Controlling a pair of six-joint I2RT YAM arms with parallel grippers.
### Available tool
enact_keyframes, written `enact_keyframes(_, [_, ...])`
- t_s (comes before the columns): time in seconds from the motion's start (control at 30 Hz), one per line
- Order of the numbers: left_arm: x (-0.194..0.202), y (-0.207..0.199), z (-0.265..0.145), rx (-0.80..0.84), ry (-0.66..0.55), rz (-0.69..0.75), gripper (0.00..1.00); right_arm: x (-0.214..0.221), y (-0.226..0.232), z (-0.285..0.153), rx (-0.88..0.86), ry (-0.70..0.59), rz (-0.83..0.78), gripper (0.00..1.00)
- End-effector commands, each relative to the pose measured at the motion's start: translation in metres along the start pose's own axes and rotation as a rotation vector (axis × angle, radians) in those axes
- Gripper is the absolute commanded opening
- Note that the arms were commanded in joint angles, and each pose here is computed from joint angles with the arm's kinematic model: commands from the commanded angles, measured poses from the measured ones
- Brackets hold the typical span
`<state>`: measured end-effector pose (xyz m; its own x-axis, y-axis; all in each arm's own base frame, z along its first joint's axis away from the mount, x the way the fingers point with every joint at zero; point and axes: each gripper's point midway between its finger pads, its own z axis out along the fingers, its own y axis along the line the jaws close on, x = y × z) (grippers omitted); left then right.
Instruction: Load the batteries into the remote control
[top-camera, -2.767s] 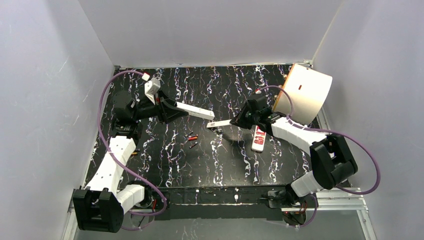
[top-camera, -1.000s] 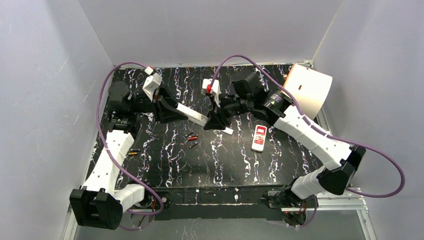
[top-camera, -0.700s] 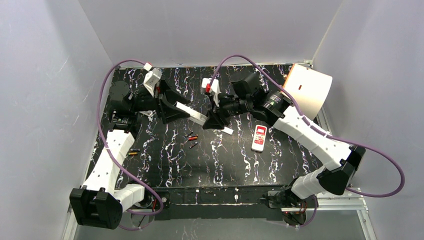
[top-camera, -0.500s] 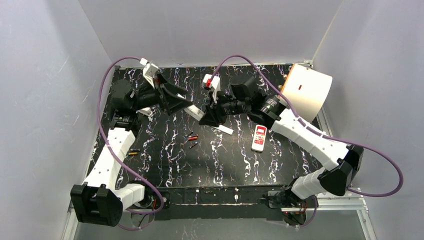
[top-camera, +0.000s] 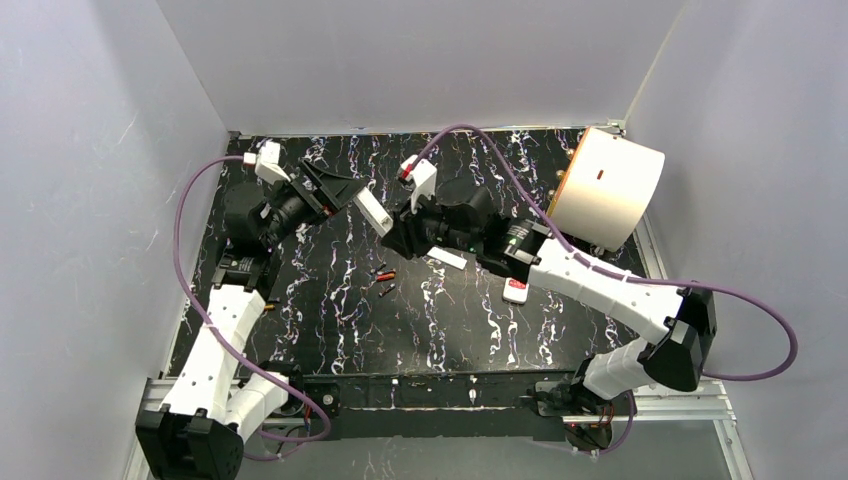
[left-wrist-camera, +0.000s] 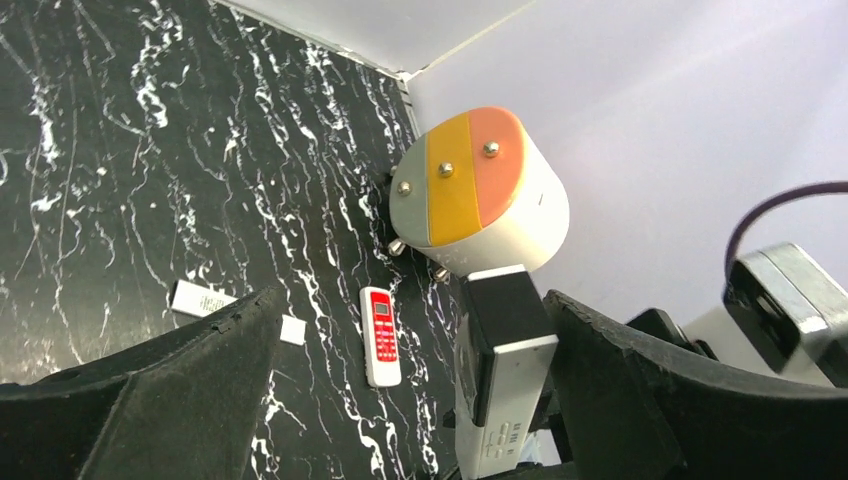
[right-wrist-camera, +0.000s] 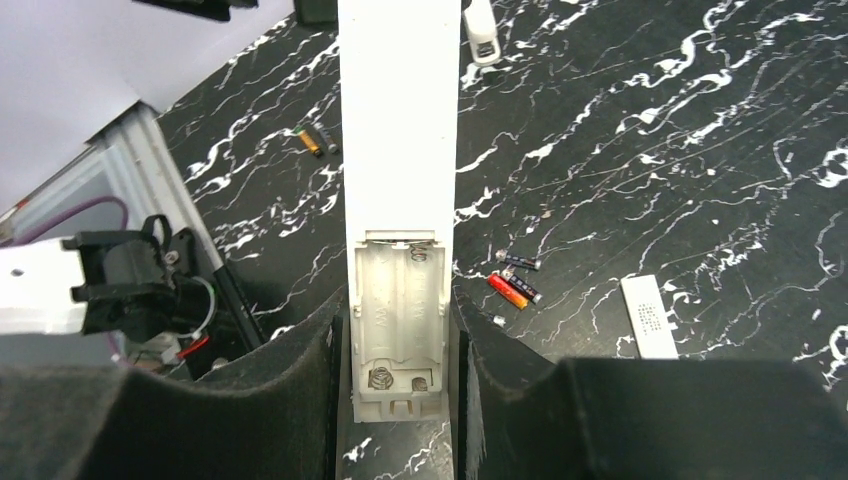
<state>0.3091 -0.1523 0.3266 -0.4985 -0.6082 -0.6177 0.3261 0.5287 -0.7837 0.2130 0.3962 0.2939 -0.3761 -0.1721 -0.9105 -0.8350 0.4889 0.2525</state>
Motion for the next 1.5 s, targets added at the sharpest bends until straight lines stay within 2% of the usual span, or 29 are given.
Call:
enact_keyframes(0.0, [0.01, 0.028, -0.007, -0.132, -0.003, -0.056, 0.98, -0.027, 0.0, 0.006, 0.136, -0.089, 0.002, 0.02])
enact_keyframes(0.17, [0.019, 0.04, -0.017, -0.192, -0.004, -0.077, 0.98, -0.012, 0.009, 0.016, 0.195, -0.043, 0.012, 0.02])
enact_keyframes(0.5, [0.029, 0.053, -0.018, -0.244, -0.002, -0.183, 0.82, -0.003, 0.028, 0.025, 0.195, -0.026, -0.016, 0.03])
enact_keyframes(0.67, [0.032, 0.058, -0.018, -0.253, -0.006, -0.2, 0.63, -0.002, 0.03, 0.03, 0.217, -0.017, 0.011, 0.02])
enact_keyframes(0.77, [0.031, 0.055, -0.017, -0.236, -0.005, -0.208, 0.46, 0.002, 0.028, 0.035, 0.239, 0.003, 0.018, 0.02])
enact_keyframes(0.83, [0.033, 0.053, -0.015, -0.228, 0.011, -0.219, 0.41, 0.005, 0.028, 0.038, 0.241, 0.014, 0.036, 0.02])
enact_keyframes(0.97, [0.043, 0.049, -0.015, -0.203, 0.072, -0.234, 0.52, 0.009, 0.035, 0.048, 0.227, 0.044, 0.079, 0.02])
enact_keyframes(1.03, [0.046, 0.046, -0.016, -0.186, 0.083, -0.23, 0.53, 0.01, 0.035, 0.051, 0.231, 0.057, 0.093, 0.02])
enact_keyframes(1.17, [0.044, 0.042, -0.022, -0.187, 0.085, -0.186, 0.45, 0.011, 0.035, 0.053, 0.237, 0.068, 0.097, 0.02])
enact_keyframes(1.27, [0.042, 0.042, -0.023, -0.192, 0.088, -0.17, 0.44, 0.014, 0.037, 0.054, 0.219, 0.079, 0.098, 0.02])
enact_keyframes(1.47, [0.035, 0.035, -0.022, -0.15, 0.081, -0.178, 0.55, 0.021, 0.032, 0.05, 0.2, 0.099, 0.135, 0.02])
